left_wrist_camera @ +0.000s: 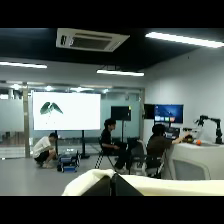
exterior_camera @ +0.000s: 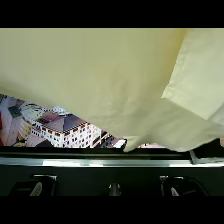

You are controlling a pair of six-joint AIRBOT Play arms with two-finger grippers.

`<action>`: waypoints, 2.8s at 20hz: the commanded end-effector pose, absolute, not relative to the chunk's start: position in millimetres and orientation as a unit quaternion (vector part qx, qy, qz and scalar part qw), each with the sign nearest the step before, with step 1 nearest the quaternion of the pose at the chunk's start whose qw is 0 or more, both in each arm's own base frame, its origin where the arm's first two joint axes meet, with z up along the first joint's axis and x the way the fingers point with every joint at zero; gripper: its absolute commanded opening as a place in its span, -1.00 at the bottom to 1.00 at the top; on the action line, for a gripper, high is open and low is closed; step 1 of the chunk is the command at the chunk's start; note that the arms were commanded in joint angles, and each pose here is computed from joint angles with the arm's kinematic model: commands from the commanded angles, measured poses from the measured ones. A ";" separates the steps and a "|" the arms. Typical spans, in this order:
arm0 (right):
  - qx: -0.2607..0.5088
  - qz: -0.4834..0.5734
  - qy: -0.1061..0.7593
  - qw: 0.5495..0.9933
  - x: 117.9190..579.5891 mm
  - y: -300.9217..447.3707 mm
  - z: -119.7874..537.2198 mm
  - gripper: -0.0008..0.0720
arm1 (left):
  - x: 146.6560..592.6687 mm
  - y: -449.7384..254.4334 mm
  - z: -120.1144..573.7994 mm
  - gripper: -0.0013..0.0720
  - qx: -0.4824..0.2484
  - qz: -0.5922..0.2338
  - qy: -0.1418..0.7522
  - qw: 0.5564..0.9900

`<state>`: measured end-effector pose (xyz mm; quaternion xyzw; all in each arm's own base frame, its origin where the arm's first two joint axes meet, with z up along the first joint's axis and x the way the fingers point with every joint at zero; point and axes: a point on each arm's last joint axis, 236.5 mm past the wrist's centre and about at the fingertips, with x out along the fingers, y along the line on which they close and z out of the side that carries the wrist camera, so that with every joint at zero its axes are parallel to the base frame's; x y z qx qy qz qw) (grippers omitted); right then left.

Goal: Fold the shirts.

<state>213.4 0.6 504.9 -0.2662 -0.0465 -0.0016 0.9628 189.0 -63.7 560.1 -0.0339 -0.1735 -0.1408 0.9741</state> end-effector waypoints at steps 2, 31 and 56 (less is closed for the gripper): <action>-0.280 -0.009 -0.002 0.960 223.6 -6.4 486.7 -0.92 | 234.2 -56.1 502.3 -0.90 -0.005 -0.121 -0.055 0.991; -0.063 0.171 0.576 0.797 480.0 15.2 25.1 0.14 | 383.4 11.0 -20.1 0.50 -0.218 -0.059 0.677 0.700; 0.095 0.230 0.659 0.710 384.6 33.9 -101.7 0.34 | 277.2 -47.3 -108.1 -0.90 -0.267 -0.090 0.711 0.645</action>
